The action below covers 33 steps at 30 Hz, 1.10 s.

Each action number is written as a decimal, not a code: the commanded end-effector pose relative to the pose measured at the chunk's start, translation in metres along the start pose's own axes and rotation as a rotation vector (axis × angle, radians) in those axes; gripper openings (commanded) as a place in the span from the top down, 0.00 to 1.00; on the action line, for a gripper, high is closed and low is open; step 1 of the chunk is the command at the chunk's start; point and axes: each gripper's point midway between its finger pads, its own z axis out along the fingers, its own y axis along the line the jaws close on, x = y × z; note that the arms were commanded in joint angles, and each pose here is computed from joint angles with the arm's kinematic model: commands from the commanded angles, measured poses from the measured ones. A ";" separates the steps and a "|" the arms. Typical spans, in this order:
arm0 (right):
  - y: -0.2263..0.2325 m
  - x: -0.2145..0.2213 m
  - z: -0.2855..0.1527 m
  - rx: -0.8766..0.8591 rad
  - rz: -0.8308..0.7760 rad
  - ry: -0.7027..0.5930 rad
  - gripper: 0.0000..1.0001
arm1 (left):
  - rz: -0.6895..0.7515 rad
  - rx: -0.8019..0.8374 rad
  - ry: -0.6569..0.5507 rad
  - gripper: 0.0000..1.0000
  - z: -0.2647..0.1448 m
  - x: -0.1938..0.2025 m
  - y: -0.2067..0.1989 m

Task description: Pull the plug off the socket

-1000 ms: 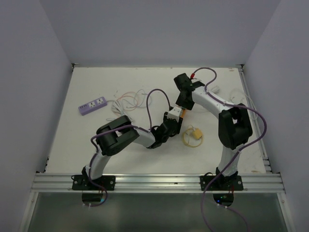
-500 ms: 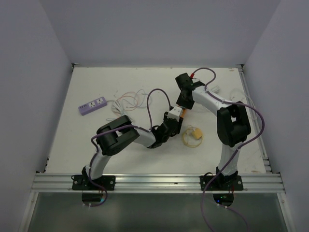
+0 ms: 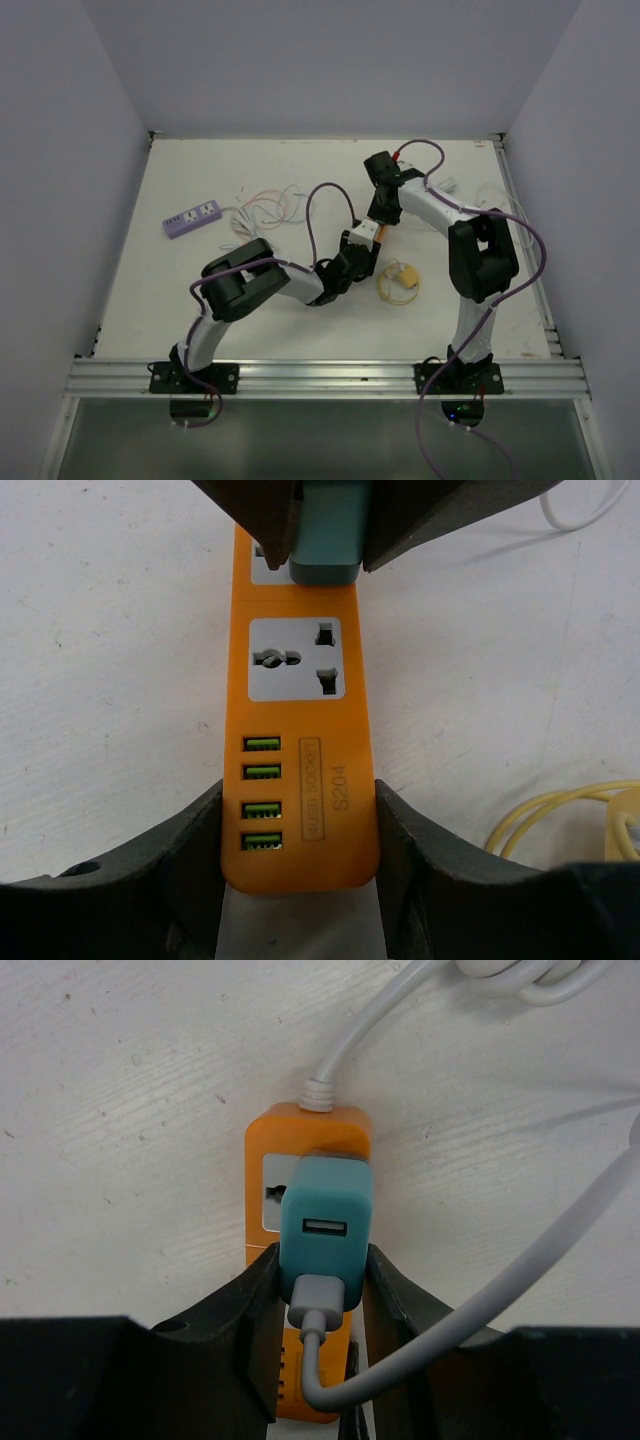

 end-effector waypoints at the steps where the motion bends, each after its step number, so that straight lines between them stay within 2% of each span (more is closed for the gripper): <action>1: 0.007 -0.023 -0.016 -0.040 0.021 -0.053 1.00 | 0.111 -0.081 0.326 1.00 -0.015 0.108 0.042; 15: 0.022 -0.049 -0.057 -0.139 0.059 -0.110 1.00 | 0.127 -0.088 0.408 1.00 -0.009 0.126 0.038; 33: 0.031 -0.049 -0.074 -0.274 0.104 -0.154 1.00 | 0.113 -0.066 0.460 1.00 -0.005 0.138 0.035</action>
